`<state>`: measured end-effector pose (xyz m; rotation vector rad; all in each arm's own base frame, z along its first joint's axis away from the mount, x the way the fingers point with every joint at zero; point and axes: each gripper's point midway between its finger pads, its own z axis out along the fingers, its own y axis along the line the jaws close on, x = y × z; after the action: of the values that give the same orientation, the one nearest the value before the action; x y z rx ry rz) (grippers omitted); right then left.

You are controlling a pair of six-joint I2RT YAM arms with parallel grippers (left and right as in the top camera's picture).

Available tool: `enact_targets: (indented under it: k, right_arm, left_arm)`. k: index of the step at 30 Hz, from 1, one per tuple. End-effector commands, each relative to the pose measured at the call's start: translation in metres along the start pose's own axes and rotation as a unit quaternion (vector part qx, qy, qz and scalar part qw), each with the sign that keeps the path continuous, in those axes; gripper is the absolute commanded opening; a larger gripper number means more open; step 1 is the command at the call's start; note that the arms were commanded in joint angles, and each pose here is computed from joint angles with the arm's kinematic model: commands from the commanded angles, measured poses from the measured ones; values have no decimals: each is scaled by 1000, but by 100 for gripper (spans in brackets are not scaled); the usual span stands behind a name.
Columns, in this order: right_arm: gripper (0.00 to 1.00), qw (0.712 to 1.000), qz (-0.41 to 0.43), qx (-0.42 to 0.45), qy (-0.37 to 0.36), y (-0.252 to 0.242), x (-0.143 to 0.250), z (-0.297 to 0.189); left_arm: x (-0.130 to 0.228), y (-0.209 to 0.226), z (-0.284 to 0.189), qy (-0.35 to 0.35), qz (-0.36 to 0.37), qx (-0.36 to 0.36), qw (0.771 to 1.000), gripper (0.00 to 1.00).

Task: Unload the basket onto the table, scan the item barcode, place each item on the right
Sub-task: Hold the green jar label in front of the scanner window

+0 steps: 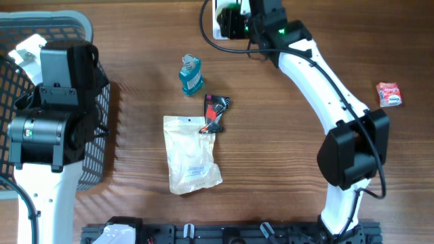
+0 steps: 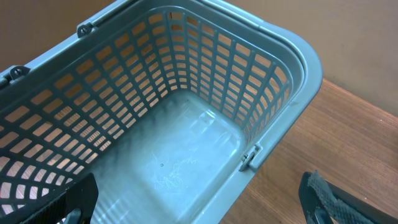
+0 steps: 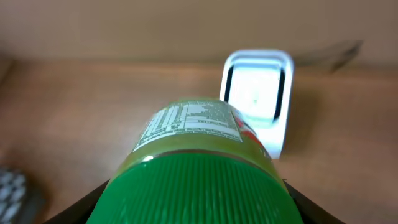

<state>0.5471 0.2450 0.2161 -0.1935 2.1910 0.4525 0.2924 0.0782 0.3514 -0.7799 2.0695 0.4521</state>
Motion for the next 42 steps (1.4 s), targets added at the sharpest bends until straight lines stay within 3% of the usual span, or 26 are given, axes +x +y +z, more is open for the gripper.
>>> enact_targets:
  k: [1, 11, 24, 42]
  right_arm:
    - [53, 997, -68, 37, -26, -18, -1, 33]
    - [52, 982, -123, 23, -142, -18, -23, 81]
    - [53, 965, -169, 36, -195, -31, -10, 119]
    - [53, 954, -202, 52, -216, -41, -16, 121]
  left_arm:
    - [1, 1, 2, 3, -7, -3, 1000, 100]
    - [1, 1, 2, 3, -7, -2, 1000, 100]
    - [1, 1, 2, 3, -7, -2, 1000, 100]
    - [1, 1, 2, 3, -7, -2, 1000, 100]
